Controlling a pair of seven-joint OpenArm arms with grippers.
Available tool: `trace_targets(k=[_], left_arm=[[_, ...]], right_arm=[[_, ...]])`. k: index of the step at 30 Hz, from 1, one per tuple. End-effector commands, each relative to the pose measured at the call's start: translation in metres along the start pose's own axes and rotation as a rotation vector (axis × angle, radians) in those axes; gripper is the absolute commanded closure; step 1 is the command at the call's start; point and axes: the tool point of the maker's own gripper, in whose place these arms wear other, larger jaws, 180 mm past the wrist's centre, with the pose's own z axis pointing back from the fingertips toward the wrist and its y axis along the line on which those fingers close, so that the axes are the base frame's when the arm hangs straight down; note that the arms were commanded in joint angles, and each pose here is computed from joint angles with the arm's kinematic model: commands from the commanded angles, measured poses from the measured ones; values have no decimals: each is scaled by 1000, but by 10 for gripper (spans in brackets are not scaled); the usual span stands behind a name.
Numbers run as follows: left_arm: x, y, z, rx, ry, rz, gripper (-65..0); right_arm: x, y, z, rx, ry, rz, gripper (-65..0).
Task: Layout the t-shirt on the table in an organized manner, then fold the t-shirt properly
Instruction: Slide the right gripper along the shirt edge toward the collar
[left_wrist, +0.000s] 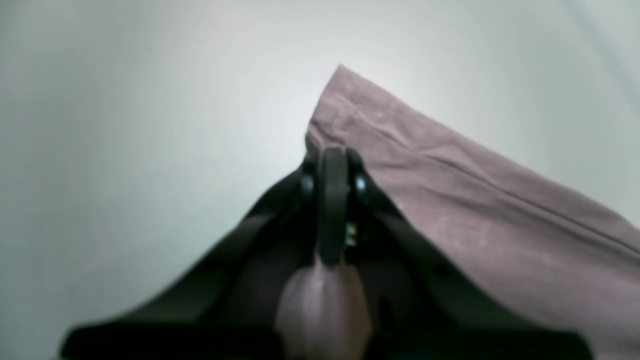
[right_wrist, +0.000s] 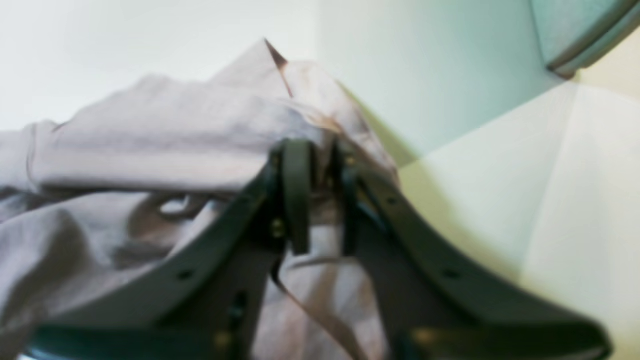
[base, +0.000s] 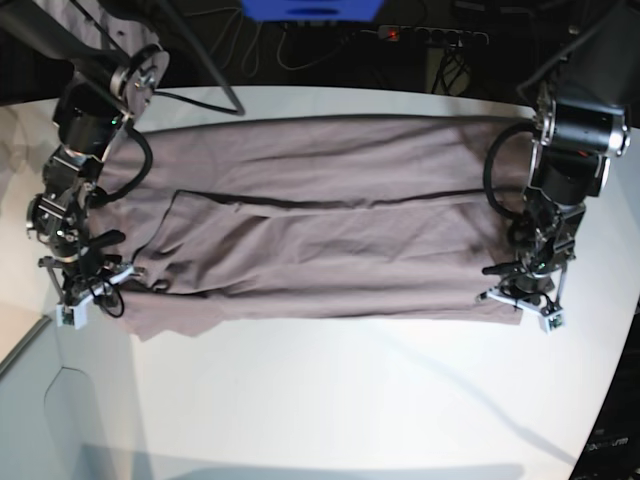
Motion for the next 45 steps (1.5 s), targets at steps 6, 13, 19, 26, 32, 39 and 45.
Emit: trace_targets(k=[6,13,19,26,32,39,45], left_arm=[[16,9,-1,14,-21,-7,-1],[17,11,-1,16,-22,-8,-1],[17,11,-1,16,-22,-8,-1],[21,21,0,31,-28,-13,-1],[22,22,0,34,-29,-14,-1],[22,22,0,34,-30,-12,-1],[22,22,0,34,-29,-14,-1]], right_arm=[[28,-8,0,-18,-76,-2,-152],[30,0,-10,8,-65,-27,-98],[24,11,-27,56,-18,-74,-115],[31,13,-29,60,-28,-72,-190],[34,28,-32,95,-21,-18,-186],[34,28,-32,95,-21,-18,-235],[33,28,-32,94,-18,-19,-274]])
